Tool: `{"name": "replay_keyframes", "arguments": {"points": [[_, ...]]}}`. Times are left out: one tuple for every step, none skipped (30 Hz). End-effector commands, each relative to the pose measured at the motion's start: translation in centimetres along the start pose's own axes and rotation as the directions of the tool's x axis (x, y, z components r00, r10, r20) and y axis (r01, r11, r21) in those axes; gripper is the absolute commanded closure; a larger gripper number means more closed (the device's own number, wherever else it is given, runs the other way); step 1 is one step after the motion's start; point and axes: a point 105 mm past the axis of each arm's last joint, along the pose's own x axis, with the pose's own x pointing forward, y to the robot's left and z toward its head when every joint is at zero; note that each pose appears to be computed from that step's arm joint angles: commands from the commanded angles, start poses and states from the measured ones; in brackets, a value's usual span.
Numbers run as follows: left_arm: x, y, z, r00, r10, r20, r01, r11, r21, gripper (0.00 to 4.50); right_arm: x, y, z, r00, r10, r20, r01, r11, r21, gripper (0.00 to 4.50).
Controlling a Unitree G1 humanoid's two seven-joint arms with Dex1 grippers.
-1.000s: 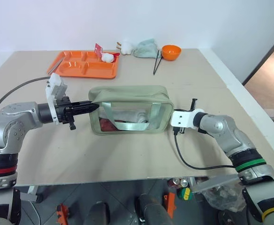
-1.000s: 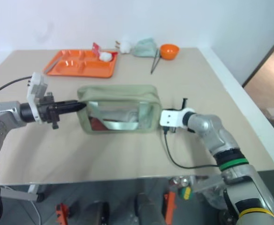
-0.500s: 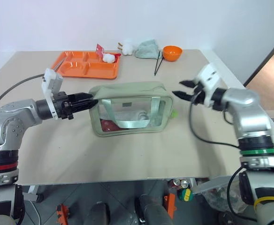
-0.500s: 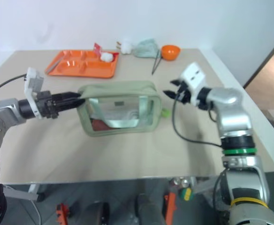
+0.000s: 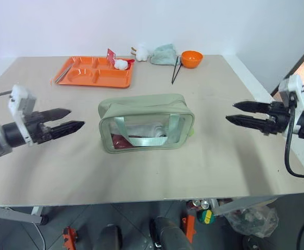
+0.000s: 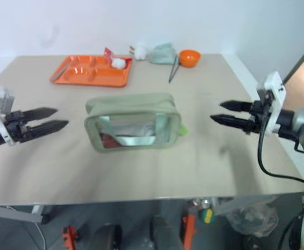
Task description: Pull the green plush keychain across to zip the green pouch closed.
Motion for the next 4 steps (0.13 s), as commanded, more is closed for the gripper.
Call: {"name": "replay_keyframes", "arguments": {"points": [[-2.4,0.29,0.8,0.996,0.048,0.071,-0.048,0.999,-0.009,0.18,-1.51,0.01,0.47,0.998,-0.055,0.032,0.056,0.998,-0.014,1.5],[-2.53,0.33,0.63,0.996,0.056,0.075,-0.054,0.998,-0.021,0.18,-1.41,0.06,0.27,0.998,-0.058,0.03,0.058,0.998,-0.01,1.5],[-2.55,0.32,0.45,0.995,0.056,0.082,-0.053,0.998,-0.04,0.18,-1.14,0.2,0.21,0.998,-0.056,0.032,0.056,0.998,-0.008,1.5],[-2.36,0.26,0.32,0.994,0.056,0.089,-0.051,0.997,-0.057,0.18,-0.78,0.36,0.23,0.998,-0.051,0.036,0.051,0.999,-0.009,1.5]]}}
